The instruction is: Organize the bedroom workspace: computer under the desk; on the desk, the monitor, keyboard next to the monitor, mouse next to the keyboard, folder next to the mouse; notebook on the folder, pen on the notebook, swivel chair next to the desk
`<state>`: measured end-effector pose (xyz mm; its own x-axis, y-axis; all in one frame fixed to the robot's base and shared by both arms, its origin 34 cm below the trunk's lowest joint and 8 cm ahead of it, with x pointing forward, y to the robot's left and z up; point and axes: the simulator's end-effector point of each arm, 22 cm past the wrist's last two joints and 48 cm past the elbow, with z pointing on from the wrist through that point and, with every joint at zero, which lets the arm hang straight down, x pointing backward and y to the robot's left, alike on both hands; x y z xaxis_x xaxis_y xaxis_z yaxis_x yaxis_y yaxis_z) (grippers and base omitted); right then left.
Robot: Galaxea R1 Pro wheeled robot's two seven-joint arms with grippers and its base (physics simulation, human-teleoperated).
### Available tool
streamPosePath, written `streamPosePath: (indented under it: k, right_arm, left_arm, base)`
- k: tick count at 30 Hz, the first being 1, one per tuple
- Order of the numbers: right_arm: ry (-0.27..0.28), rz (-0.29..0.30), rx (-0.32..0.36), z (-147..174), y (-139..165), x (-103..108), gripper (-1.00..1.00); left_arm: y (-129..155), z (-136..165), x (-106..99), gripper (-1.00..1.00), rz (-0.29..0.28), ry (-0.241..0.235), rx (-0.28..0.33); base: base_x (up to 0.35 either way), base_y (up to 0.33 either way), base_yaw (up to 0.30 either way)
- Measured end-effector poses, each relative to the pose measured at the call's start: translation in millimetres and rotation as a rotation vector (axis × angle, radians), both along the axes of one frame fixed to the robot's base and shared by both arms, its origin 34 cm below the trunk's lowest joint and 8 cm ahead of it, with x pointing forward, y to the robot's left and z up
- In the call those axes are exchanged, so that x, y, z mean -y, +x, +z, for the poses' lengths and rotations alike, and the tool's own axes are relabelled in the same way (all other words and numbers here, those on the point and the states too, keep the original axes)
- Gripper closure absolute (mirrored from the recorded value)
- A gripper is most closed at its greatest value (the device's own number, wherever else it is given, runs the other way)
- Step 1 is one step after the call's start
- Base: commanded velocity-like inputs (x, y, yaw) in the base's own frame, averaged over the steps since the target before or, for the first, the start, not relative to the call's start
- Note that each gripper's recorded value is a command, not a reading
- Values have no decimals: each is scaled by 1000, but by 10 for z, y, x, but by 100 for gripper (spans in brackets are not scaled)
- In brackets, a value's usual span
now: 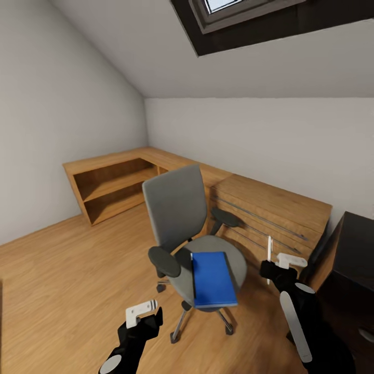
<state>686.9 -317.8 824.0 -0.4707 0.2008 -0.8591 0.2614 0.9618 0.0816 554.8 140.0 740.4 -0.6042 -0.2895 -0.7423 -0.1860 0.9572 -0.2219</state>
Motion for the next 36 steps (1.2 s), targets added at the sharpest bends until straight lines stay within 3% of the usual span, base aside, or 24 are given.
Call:
streamPosePath:
  k: [3,7,28,36]
  right_arm:
    - [8,-46,1,1,-35,194,100]
    - [13,-63,3,15,-51,264,100]
    - [18,-95,15,71,-84,404,100]
    - [18,-94,16,50,-79,401,100]
  left_arm:
    - [-6,-13,-1,-100,-1,3,-2]
    - [-30,-59,1,-100,-4,8,-12]
    - [-76,-64,121,-100,-34,10,-13]
    - [-77,-66,120,-100,-33,10,-13]
  base:
    - [10,-8,-232]
    - [122,-118,-259]
    - [232,-237,-271]
    - [263,-179,-60]
